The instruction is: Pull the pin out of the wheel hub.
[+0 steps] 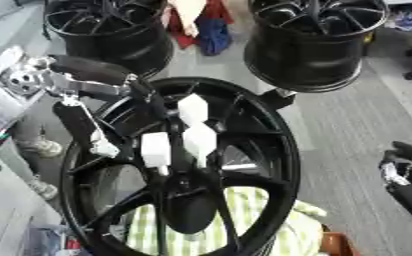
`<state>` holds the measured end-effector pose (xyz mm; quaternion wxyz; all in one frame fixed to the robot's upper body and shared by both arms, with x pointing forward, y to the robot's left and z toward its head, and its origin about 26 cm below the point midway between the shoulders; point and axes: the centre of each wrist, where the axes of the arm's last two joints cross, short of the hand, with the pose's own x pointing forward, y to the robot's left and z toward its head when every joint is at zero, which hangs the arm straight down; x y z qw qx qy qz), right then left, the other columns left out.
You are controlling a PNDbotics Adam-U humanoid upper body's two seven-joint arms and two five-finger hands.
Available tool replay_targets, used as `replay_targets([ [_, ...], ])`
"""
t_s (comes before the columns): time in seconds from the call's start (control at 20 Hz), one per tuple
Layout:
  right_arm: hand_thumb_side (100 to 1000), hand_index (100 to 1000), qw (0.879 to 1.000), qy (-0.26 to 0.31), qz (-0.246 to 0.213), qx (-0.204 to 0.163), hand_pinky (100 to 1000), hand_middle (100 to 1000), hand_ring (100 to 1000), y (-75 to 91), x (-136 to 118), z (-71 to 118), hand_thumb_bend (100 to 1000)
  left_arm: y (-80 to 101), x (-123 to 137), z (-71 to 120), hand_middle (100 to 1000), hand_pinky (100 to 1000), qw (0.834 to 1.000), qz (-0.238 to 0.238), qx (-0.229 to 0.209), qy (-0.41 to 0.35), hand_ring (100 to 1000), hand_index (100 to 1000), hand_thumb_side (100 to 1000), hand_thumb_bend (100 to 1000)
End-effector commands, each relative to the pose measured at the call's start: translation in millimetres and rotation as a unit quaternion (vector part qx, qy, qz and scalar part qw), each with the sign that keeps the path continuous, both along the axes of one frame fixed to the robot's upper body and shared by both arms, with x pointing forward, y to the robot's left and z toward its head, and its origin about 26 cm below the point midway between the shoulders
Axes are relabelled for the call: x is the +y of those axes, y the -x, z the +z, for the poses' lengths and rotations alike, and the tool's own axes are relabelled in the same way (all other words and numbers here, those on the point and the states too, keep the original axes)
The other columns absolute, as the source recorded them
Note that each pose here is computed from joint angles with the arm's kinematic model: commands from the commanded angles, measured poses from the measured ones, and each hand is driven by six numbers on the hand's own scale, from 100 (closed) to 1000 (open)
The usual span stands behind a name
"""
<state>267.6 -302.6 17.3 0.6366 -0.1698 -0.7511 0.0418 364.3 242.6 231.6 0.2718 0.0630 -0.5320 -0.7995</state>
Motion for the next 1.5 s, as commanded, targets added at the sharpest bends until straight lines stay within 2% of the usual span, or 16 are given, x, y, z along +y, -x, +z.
replay_targets([
  [0.05,316,809,1.0,0.01,0.006,-0.012,716,680,613,-2.5,-2.9,8.1,100,-2.7,-0.4,5.1,784,776,0.998,-0.036,-0.013,-0.042,733,880,337,401],
  [0.45,317,809,1.0,0.009,0.007,-0.012,716,680,613,-2.8,-2.3,7.8,100,-3.9,-12.0,-4.7,768,756,0.997,-0.059,-0.01,-0.05,711,868,326,394],
  [0.9,318,809,1.0,0.01,0.009,-0.011,716,680,613,-2.8,-2.3,7.3,100,-7.3,-17.4,-19.8,731,717,0.995,-0.066,-0.008,-0.074,644,847,259,309],
  [1.1,319,809,1.0,0.009,0.009,-0.011,716,680,613,-2.9,-2.1,7.3,100,-8.7,-19.0,-25.3,672,686,0.995,-0.07,-0.003,-0.076,595,810,238,287],
  [1.3,319,809,1.0,0.009,0.009,-0.01,716,680,613,-2.9,-2.1,7.1,100,-8.7,-21.6,-27.5,581,615,0.994,-0.078,0.002,-0.072,512,753,204,238],
  [1.35,319,809,1.0,0.009,0.009,-0.011,716,680,613,-2.9,-2.2,7.1,100,-8.5,-22.0,-27.6,551,588,0.994,-0.079,0.003,-0.071,487,737,190,212],
  [1.45,320,809,1.0,0.009,0.009,-0.01,716,680,613,-2.9,-2.1,7.1,100,-8.0,-22.5,-27.0,477,515,0.995,-0.081,0.006,-0.066,415,681,137,100],
  [1.5,320,809,1.0,0.009,0.009,-0.01,716,680,613,-2.9,-2.1,6.9,100,-7.6,-22.7,-26.0,472,508,0.995,-0.082,0.007,-0.062,409,676,133,100],
])
